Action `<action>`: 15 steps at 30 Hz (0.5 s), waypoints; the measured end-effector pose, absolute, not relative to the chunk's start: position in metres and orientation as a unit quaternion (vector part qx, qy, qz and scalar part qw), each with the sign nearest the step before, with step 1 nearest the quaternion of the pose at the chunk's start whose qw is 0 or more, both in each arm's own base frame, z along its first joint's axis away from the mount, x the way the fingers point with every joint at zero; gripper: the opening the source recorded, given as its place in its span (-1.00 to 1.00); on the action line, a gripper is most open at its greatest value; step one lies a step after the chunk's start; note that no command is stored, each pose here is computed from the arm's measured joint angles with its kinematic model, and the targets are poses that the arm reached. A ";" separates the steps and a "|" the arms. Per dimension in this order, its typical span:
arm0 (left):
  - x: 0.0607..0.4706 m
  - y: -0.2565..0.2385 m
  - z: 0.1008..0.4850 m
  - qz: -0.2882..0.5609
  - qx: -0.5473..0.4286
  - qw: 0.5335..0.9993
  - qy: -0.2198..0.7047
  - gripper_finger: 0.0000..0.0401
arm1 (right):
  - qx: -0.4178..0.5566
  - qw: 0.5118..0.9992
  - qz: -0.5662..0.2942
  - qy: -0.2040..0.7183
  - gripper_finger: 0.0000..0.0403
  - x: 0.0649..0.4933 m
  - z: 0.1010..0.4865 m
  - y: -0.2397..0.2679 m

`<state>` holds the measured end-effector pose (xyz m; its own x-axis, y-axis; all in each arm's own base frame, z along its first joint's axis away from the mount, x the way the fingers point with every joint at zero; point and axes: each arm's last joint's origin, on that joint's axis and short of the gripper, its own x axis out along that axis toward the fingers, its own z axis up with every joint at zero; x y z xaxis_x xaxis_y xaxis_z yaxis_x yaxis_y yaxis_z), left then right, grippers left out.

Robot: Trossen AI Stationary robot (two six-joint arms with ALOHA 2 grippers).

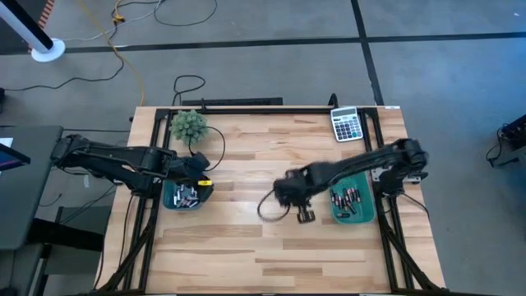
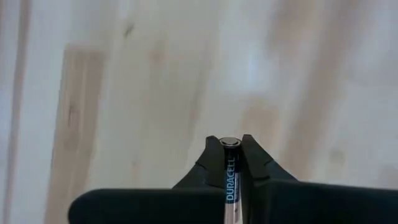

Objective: Sort batteries
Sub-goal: Put the black battery into the green bin

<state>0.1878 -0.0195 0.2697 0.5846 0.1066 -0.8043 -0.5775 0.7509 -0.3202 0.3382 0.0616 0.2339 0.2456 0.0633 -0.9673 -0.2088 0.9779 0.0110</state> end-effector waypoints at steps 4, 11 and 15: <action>0.188 -0.020 0.270 0.182 -0.246 0.855 0.417 -0.36 | -0.006 0.821 -0.013 0.571 -0.95 0.306 0.272 0.039; 0.188 -0.019 0.270 0.165 -0.190 0.869 0.425 -0.36 | 0.174 0.827 -0.158 0.511 -0.95 0.222 0.269 0.017; 0.189 -0.016 0.271 0.194 -0.153 0.881 0.404 -0.36 | 0.285 0.788 -0.234 0.493 -0.95 0.183 0.252 0.012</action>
